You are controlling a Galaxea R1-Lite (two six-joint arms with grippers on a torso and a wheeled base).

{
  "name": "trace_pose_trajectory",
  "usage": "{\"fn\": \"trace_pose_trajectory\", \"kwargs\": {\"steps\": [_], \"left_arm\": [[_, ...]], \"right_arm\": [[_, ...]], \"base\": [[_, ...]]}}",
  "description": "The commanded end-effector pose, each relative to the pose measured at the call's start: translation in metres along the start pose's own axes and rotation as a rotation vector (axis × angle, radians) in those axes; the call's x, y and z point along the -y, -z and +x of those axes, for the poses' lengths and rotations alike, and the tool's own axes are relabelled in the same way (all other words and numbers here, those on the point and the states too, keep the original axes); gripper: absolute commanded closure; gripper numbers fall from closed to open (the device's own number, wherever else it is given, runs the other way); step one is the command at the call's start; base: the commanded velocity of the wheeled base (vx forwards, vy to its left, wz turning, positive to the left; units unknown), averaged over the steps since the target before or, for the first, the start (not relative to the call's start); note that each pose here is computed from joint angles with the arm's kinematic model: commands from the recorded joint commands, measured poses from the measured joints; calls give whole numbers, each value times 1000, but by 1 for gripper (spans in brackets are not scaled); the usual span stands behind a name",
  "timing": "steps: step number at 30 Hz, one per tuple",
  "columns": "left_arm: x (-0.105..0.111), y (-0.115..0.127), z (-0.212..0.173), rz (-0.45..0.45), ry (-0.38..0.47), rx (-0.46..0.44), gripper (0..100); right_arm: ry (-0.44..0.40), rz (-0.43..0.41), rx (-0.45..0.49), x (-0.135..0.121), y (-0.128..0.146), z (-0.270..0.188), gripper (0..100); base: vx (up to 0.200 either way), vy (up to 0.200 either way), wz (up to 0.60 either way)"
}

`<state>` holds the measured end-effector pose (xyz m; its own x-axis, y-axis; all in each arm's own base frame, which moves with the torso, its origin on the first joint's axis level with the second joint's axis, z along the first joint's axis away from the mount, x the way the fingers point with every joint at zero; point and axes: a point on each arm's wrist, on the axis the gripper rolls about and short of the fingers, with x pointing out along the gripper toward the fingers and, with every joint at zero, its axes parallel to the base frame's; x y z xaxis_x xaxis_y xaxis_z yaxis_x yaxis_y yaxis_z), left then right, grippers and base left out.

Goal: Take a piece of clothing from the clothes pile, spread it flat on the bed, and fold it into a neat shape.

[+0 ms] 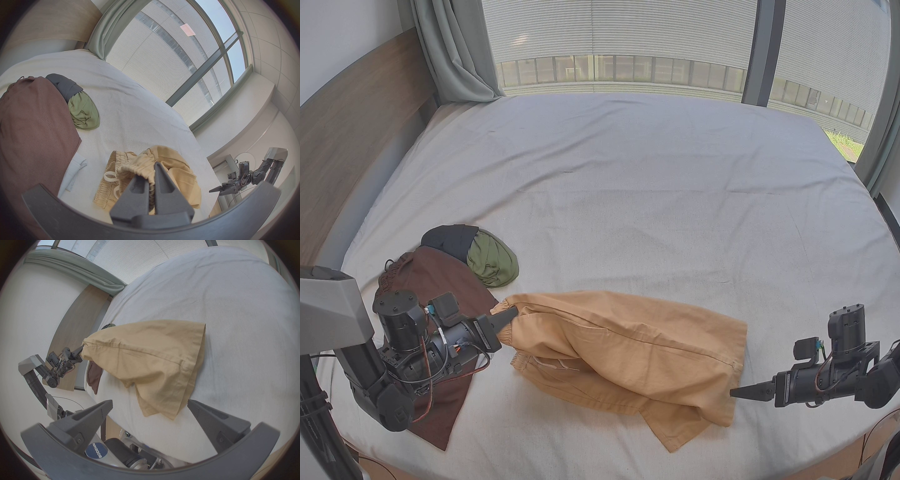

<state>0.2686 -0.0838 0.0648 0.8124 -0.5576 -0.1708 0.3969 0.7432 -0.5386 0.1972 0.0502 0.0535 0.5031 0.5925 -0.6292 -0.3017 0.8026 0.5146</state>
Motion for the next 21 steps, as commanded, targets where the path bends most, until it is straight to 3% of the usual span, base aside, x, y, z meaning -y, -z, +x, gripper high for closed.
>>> {"fn": "trace_pose_trajectory", "kwargs": {"steps": [1, 21], "left_arm": [[0, 0, 0, 0, 1, 1, 100], [0, 0, 0, 0, 1, 2, 100]], "right_arm": [[8, 40, -20, 8, 2, 12, 0], [5, 102, 24, 34, 3, 54, 0]], "base": [[0, 0, 0], [0, 0, 0]]}}
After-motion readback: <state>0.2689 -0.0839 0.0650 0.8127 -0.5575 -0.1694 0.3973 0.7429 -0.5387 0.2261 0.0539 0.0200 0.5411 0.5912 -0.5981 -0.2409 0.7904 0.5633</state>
